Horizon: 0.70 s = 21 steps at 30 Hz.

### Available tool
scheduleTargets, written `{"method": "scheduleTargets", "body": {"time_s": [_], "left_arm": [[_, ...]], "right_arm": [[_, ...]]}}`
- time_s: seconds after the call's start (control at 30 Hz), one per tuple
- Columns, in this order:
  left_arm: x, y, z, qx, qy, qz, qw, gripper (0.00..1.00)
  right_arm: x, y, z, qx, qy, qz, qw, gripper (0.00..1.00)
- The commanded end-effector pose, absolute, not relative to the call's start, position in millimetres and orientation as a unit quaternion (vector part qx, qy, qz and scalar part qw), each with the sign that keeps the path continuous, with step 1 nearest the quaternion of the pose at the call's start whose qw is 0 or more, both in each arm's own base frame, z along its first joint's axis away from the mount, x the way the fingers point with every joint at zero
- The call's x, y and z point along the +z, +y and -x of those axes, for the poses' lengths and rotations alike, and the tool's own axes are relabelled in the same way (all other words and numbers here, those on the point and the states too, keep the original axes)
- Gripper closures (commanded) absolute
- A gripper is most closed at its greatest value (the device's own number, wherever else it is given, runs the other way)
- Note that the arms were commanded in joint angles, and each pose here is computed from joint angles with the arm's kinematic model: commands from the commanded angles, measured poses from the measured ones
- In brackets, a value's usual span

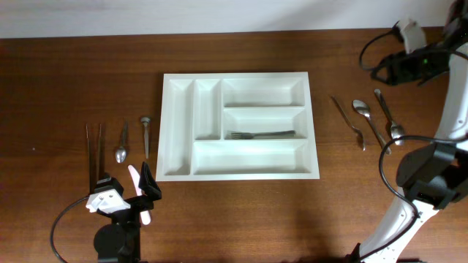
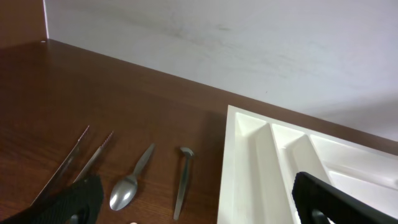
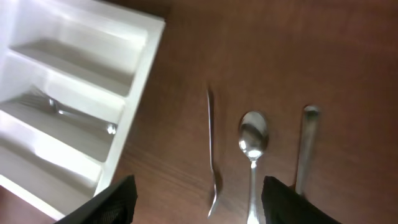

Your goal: Pack container

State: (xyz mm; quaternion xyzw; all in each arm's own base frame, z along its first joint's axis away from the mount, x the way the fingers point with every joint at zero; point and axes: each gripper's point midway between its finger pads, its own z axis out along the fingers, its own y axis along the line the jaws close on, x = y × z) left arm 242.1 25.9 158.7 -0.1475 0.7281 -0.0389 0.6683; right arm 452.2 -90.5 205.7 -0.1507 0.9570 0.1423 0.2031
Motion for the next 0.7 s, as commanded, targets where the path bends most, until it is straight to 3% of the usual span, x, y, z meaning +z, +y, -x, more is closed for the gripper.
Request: {"method": "scheduleTargets", "body": {"time_s": [0.0,0.2,0.67], "left_arm": [[159,29,-242,-0.033,0.725,0.152,0.671,0.01],[159,29,-242,-0.033,0.725,0.152,0.671,0.01],[159,29,-242,-0.033,0.725,0.152,0.671,0.01]], "right_arm": [[161,-81,-443,0.145,0.966,0.153,0.148,0.36],[100,-67,-432,0.133,0.972,0.17,0.09,0.46],[29,-68,-415,0.111,0.977,0.172,0.057,0.46]]}}
